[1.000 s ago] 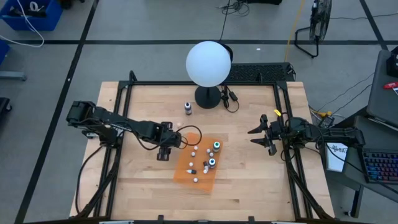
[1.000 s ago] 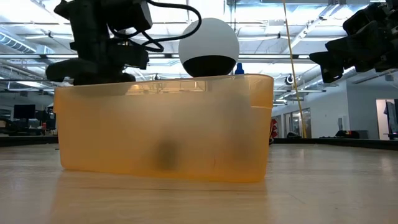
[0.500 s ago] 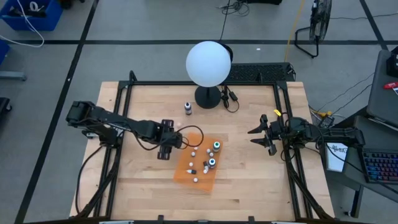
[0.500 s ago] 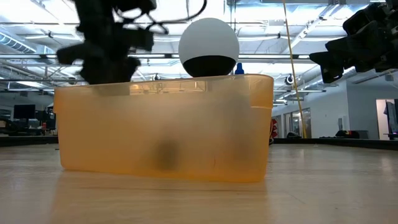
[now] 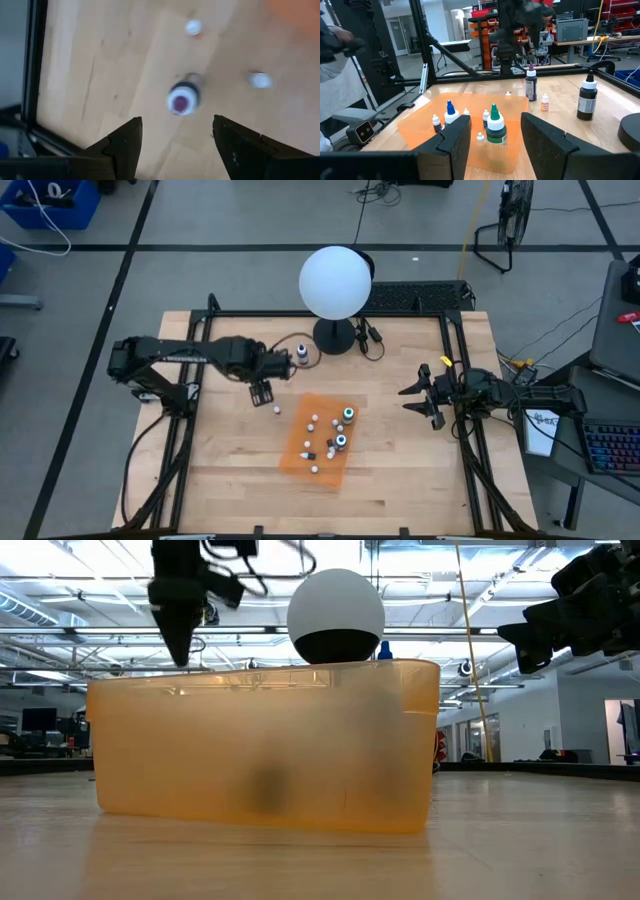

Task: Pick & Place food coloring
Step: Put the large purple food coloring bottle into the orange bin

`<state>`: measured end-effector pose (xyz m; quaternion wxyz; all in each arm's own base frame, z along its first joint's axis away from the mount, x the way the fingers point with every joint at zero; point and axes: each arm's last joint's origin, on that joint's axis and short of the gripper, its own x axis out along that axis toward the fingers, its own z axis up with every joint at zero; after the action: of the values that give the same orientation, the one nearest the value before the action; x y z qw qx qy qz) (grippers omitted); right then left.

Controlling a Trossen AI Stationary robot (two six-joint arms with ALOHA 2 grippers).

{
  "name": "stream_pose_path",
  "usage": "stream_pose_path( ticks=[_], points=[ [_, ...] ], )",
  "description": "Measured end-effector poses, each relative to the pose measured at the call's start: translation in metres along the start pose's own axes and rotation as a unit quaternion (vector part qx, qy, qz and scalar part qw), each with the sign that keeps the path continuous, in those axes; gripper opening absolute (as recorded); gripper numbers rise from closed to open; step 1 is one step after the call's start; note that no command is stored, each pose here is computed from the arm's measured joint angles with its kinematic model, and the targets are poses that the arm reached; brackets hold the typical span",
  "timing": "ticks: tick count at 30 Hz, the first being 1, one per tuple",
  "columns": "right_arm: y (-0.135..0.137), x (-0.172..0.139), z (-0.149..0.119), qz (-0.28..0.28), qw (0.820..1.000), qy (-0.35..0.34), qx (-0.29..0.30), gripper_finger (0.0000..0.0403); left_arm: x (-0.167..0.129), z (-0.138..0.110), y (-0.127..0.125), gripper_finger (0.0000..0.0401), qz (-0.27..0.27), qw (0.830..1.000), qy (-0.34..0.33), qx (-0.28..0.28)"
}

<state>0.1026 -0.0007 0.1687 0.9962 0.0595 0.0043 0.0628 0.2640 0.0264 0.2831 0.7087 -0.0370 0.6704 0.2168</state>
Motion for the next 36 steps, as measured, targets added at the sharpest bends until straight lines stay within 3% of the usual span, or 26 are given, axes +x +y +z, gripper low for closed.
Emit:
stream_pose_path(
  ticks=[4,8,11,25,36],
  points=[
    [0.0,0.0,0.0,0.0,1.0,0.0,0.0,0.0165,0.021,0.0,0.013,0.0243,-0.001,0.999,0.02,-0.025],
    [0.0,0.0,0.0,0.0,1.0,0.0,0.0,0.0166,0.041,0.002,0.017,0.0243,-0.051,0.998,0.021,-0.015],
    [0.0,0.0,0.0,0.0,1.0,0.0,0.0,0.0164,0.052,0.0,0.02,0.0243,-0.061,0.998,0.024,-0.01],
    [0.0,0.0,0.0,0.0,1.0,0.0,0.0,0.0166,0.102,-0.013,0.01,0.0243,-0.111,0.994,0.012,0.0],
    [0.0,0.0,0.0,0.0,1.0,0.0,0.0,0.0165,0.108,-0.013,0.009,0.0243,-0.104,0.994,-0.005,0.008]
  ],
)
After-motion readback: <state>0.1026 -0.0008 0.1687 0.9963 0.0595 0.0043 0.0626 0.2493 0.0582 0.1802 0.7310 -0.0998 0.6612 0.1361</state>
